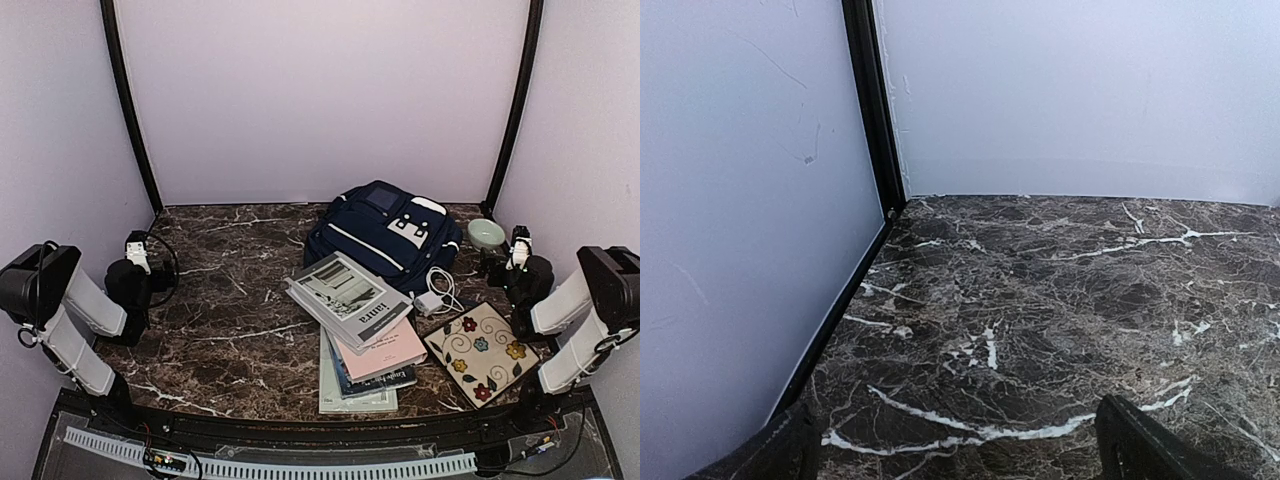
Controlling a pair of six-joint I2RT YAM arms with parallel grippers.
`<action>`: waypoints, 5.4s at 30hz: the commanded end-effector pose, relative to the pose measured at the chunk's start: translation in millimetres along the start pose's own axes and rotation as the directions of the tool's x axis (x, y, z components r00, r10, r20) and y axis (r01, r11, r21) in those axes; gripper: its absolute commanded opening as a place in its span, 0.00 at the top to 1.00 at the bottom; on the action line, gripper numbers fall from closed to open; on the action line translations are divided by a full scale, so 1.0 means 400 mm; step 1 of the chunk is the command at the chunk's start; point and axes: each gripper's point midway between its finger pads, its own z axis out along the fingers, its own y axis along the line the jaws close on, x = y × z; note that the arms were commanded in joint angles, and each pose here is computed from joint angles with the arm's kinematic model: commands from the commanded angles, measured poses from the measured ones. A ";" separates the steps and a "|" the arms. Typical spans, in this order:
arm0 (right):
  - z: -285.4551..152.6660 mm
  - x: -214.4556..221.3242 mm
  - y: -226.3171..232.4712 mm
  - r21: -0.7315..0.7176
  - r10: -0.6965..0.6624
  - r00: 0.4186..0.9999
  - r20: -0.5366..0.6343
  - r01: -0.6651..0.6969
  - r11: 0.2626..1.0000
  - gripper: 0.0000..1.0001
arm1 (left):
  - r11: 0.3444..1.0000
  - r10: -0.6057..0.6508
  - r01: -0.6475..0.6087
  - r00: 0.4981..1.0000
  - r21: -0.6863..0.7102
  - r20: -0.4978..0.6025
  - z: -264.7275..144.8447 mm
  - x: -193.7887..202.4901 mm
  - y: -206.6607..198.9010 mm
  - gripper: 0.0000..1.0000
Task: Pack the student bag
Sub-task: Pick up the student bag from the center of the board, then pass from the right arm to the left
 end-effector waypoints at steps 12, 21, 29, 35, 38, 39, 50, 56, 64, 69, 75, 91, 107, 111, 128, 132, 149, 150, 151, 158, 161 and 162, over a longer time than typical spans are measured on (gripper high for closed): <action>0.000 -0.042 -0.004 0.003 -0.003 0.998 0.059 0.003 1.000 0.00 | 0.998 0.006 -0.009 0.999 0.055 0.040 0.001 -0.032 -0.022 0.02; 0.019 -0.259 0.073 -0.054 0.253 0.958 -0.134 -0.262 0.964 0.16 | 0.964 0.030 -0.043 0.998 0.264 0.055 0.025 -0.335 -0.123 0.08; 0.030 -0.132 0.215 0.048 0.361 0.846 -0.392 -0.373 0.926 0.18 | 0.867 -0.082 0.040 0.995 0.496 0.062 -0.133 -0.530 -0.269 0.21; 0.137 -0.018 0.272 0.150 0.361 0.758 -0.544 -0.335 0.930 0.00 | 0.719 -0.012 0.012 1.000 0.695 -0.005 -0.220 -0.471 -0.414 0.24; 0.194 0.063 0.271 0.204 0.361 0.719 -0.594 -0.299 0.932 0.00 | 0.665 0.029 0.016 0.998 0.747 -0.047 -0.235 -0.423 -0.450 0.24; 0.207 0.083 0.277 0.209 0.360 0.703 -0.613 -0.295 0.932 0.00 | 0.642 0.042 0.016 0.998 0.767 -0.056 -0.241 -0.406 -0.463 0.24; 0.265 0.233 0.315 0.207 0.310 0.590 -0.746 -0.238 0.949 0.00 | 0.619 0.085 -0.042 0.996 0.784 -0.013 -0.254 -0.368 -0.467 0.23; 0.298 0.277 0.340 0.187 0.290 0.559 -0.777 -0.234 0.954 0.00 | 0.583 0.072 -0.048 0.997 0.811 0.008 -0.280 -0.384 -0.473 0.22; 0.323 0.197 0.411 0.045 0.269 0.603 -0.751 -0.359 0.932 0.86 | 0.561 0.028 -0.038 0.999 0.827 0.027 -0.299 -0.396 -0.476 0.20; 0.395 -0.032 0.477 -0.121 0.253 0.710 -0.658 -0.431 0.894 1.00 | 0.543 0.018 -0.029 1.000 0.839 0.022 -0.307 -0.398 -0.481 0.19; 0.405 -0.406 0.560 -0.342 0.342 0.819 -0.461 -0.520 0.783 1.00 | 0.549 0.019 -0.041 0.999 0.835 0.036 -0.307 -0.400 -0.478 0.17; -0.055 -1.061 0.813 -0.870 0.333 0.934 0.130 -0.054 0.491 1.00 | 0.587 -0.021 -0.101 0.990 0.803 0.140 -0.326 -0.460 -0.447 0.17; -0.314 -1.182 0.883 -0.938 0.358 0.880 0.311 0.224 0.263 1.00 | 0.494 -0.019 -0.167 0.979 0.854 0.202 -0.390 -0.504 -0.461 0.17; -0.429 -1.102 0.952 -0.948 0.220 0.925 0.310 0.284 0.143 1.00 | 0.382 -0.045 -0.261 0.953 0.887 0.300 -0.492 -0.581 -0.456 0.19; -0.523 -0.812 1.019 -0.943 -0.171 0.929 0.328 0.312 -0.114 1.00 | 0.316 0.111 -0.369 0.929 0.874 0.352 -0.505 -0.806 -0.467 0.01; -0.528 -0.785 1.036 -0.938 -0.186 0.922 0.340 0.317 -0.141 1.00 | 0.083 0.047 -0.322 0.946 0.943 0.320 -0.557 -0.807 -0.523 0.01; -0.451 -0.748 1.061 -0.927 -0.236 0.900 0.367 0.374 -0.019 1.00 | 0.067 -0.080 -0.239 0.967 0.969 0.244 -0.615 -0.885 -0.517 0.18; -0.455 -0.747 1.063 -0.928 -0.231 0.901 0.369 0.372 -0.030 1.00 | 0.093 -0.049 -0.219 0.973 0.971 0.225 -0.590 -0.868 -0.532 0.20; -0.458 -0.747 1.064 -0.928 -0.227 0.901 0.370 0.371 -0.038 1.00 | 0.105 -0.016 -0.215 0.976 0.971 0.218 -0.576 -0.853 -0.548 0.20; -0.487 -0.752 1.067 -0.929 -0.198 0.908 0.370 0.358 -0.094 1.00 | 0.213 0.189 -0.333 0.936 0.919 0.296 -0.482 -0.768 -0.638 0.10; -0.509 -0.761 1.059 -0.927 -0.176 0.912 0.371 0.353 -0.124 1.00 | 0.244 0.235 -0.327 0.934 0.913 0.271 -0.441 -0.737 -0.651 0.12; -0.514 -0.763 1.057 -0.927 -0.171 0.913 0.370 0.352 -0.128 1.00 | 0.213 0.231 -0.316 0.936 0.925 0.266 -0.452 -0.726 -0.658 0.16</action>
